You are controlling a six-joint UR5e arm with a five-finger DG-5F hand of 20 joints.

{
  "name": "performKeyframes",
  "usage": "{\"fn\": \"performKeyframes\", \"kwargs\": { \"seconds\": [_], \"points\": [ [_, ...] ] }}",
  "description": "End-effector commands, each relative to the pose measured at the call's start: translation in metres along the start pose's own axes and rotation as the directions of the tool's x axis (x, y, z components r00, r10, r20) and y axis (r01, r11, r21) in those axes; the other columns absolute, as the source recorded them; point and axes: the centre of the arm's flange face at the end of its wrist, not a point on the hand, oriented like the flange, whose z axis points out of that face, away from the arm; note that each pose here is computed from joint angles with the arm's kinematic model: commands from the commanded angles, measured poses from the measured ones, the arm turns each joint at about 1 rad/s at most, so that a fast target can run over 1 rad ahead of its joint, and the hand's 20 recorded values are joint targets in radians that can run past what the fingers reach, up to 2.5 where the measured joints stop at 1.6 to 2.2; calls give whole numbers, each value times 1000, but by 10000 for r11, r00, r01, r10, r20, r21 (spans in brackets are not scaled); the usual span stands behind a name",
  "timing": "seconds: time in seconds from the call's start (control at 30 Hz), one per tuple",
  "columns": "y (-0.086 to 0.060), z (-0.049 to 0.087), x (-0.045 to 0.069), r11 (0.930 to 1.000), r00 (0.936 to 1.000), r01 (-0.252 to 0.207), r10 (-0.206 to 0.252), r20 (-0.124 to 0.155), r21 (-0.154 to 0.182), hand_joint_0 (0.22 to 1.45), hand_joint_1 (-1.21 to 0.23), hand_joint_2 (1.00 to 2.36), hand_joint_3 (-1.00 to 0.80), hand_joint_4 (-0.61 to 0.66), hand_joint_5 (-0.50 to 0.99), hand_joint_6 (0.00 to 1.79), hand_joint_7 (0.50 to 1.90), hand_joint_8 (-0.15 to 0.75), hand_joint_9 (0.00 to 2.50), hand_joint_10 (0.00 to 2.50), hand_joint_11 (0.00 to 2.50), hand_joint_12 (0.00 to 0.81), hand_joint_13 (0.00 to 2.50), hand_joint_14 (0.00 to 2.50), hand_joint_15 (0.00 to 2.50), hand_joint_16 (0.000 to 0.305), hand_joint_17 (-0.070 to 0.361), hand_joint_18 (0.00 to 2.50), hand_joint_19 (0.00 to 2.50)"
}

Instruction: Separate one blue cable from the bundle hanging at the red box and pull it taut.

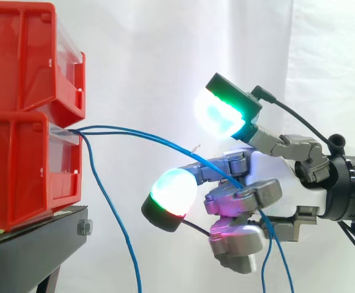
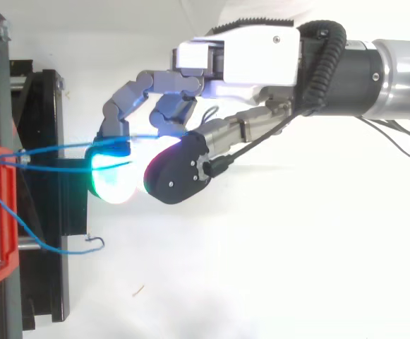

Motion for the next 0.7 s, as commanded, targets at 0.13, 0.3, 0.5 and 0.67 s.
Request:
{"fn": "performKeyframes", "kwargs": {
  "seconds": [0.13, 0.3, 0.5, 0.67],
  "points": [
    [0, 1, 2, 9999, 9999, 120, -120, -27, -34, 428, -486, 1000, -500, 234, -181, 793, 816, 413, 640, 2500, 1074, 427, 922, 1489, 1036, 50, 113, 1130, 1535],
    [1, 1, 2, 9999, 9999, 137, -137, -31, -97, 431, -495, 1000, -500, 232, -179, 795, 817, 408, 590, 2500, 1116, 427, 828, 2139, 934, 51, 116, 1163, 1600],
    [1, -1, -7, 9999, 9999, 85, -84, 71, -62, 437, -498, 1000, -500, 235, -178, 794, 817, 408, 566, 2500, 1131, 425, 771, 2440, 936, 51, 116, 1152, 1594],
    [2, -4, -20, 10000, 9998, 51, -51, 185, -9, 443, -508, 1000, -500, 233, -177, 795, 817, 398, 502, 2500, 1145, 431, 724, 2500, 944, 51, 115, 1136, 1566]
  ]
}}
